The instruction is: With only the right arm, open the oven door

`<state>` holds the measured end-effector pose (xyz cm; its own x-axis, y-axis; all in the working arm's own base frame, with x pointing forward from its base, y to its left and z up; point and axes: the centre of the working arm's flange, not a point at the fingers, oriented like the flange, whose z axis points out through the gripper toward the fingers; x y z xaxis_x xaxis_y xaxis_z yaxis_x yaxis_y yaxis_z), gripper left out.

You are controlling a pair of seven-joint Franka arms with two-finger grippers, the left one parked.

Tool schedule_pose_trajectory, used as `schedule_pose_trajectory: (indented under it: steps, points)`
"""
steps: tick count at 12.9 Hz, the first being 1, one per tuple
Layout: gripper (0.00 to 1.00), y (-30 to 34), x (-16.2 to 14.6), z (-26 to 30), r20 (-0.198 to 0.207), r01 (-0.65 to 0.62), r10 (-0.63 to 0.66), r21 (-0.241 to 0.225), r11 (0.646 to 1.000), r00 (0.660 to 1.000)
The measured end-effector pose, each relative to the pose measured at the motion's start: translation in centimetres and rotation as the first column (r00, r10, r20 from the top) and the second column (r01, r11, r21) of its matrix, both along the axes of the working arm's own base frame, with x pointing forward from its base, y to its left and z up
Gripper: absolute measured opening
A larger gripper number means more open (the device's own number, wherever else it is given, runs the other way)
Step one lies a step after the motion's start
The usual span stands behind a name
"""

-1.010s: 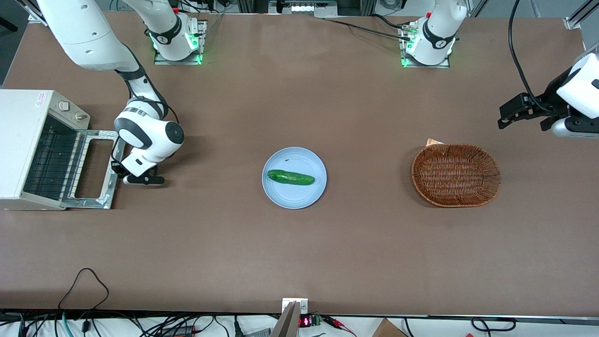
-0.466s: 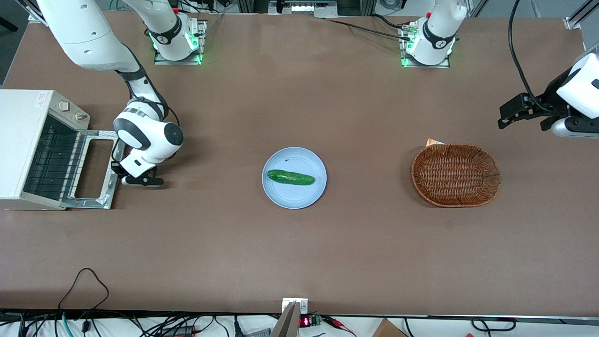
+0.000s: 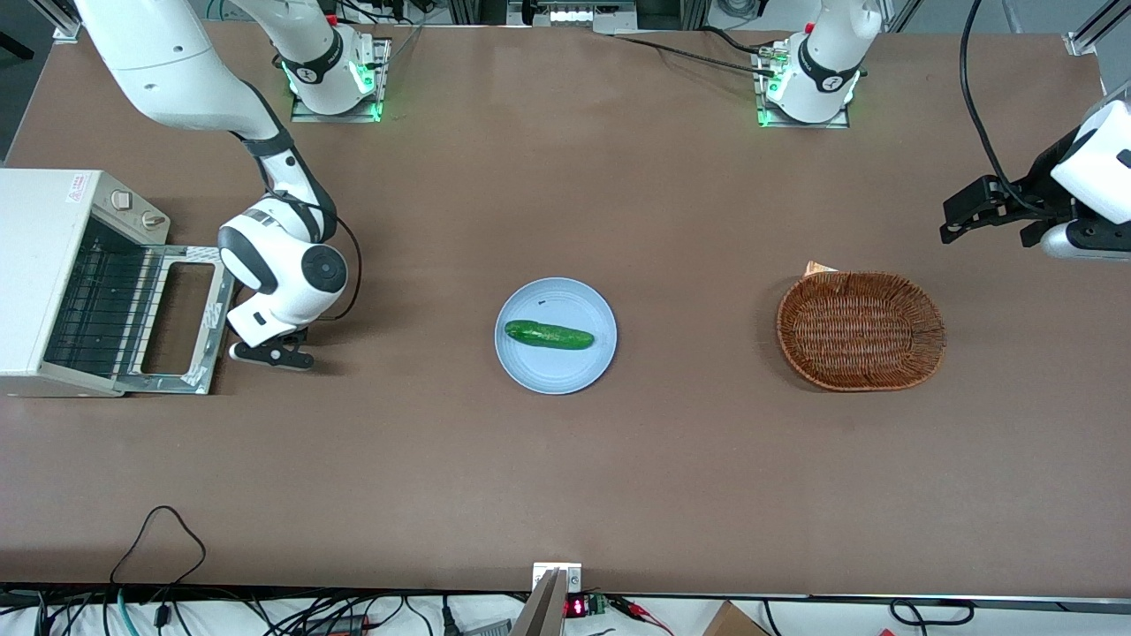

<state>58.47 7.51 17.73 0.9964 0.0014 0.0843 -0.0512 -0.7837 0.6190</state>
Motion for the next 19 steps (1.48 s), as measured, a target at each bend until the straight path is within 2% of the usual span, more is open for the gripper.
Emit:
schedule_pose_trajectory:
  steps: [2,5,7,9,11,13,14,15,16,18,19]
  points:
    - [0.22,0.3,1.7,4.6,-0.056,0.037,-0.031,0.120,0.992,0.998]
    - [0.27,-0.7,3.9,12.8,-0.186,0.073,-0.027,0.246,0.967,0.982]
    - [0.46,-0.9,5.1,17.7,-0.258,0.074,0.019,0.345,0.936,0.966]
    - [0.66,-2.4,6.0,21.9,-0.301,0.109,0.034,0.446,0.888,0.953]
    - [0.68,-5.1,6.6,26.1,-0.311,0.160,0.019,0.539,0.827,0.950]
    - [0.68,-7.6,6.6,29.8,-0.288,0.190,-0.006,0.613,0.767,0.957]
    - [0.70,-8.4,6.3,31.5,-0.269,0.191,-0.017,0.636,0.748,0.963]
    - [0.71,-8.8,6.0,33.0,-0.252,0.186,-0.023,0.647,0.740,0.967]
    - [0.78,-8.8,5.5,34.3,-0.241,0.180,-0.024,0.651,0.738,0.970]
    - [0.99,-8.9,4.4,36.9,-0.211,0.161,-0.025,0.655,0.739,0.977]
    - [1.00,-9.0,3.8,38.2,-0.195,0.152,-0.028,0.656,0.739,0.980]
